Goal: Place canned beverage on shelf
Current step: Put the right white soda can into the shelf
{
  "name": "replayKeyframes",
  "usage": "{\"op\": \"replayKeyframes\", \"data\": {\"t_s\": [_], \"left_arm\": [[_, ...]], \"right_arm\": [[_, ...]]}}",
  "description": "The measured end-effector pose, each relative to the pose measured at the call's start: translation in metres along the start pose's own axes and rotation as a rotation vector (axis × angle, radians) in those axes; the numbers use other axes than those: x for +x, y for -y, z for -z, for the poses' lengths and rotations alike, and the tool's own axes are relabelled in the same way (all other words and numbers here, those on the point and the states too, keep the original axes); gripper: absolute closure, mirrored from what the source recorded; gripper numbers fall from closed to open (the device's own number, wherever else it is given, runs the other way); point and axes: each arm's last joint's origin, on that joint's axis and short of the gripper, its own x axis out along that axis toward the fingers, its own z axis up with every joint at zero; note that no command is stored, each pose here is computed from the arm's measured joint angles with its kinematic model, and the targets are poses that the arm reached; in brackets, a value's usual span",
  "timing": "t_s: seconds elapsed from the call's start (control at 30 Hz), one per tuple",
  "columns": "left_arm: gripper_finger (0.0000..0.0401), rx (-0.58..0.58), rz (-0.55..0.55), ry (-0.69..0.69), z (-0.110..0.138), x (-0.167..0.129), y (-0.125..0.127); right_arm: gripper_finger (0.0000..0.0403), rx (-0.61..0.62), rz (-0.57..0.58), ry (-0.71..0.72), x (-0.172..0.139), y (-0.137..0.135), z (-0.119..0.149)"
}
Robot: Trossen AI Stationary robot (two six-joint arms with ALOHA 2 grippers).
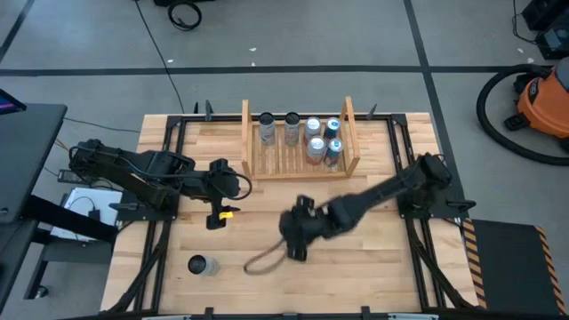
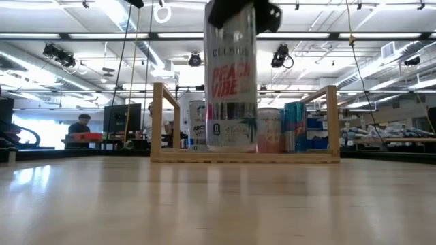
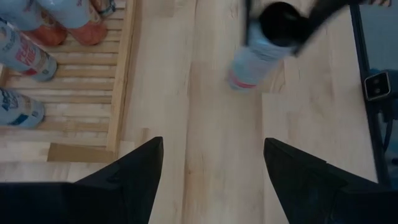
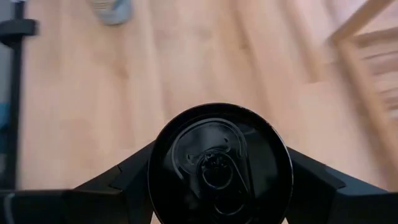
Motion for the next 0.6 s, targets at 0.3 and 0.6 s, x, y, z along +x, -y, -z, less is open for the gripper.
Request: {"op": "replayKeyframes", "data": {"t_s": [0.3,0.6], "left_arm": [[0.0122,0.02,0.0,0.0,0.0,0.0,0.0],[0.0122,0.008,-0.004,-0.014,0.001,0.0,0.0]], "right_arm": [[0.0136,-0.06,0.077,-0.002,-0.013,0.089,-0.036],[0.0136,-0.053,0.062,-0.049,-0.01,0.167,-0.051]]}}
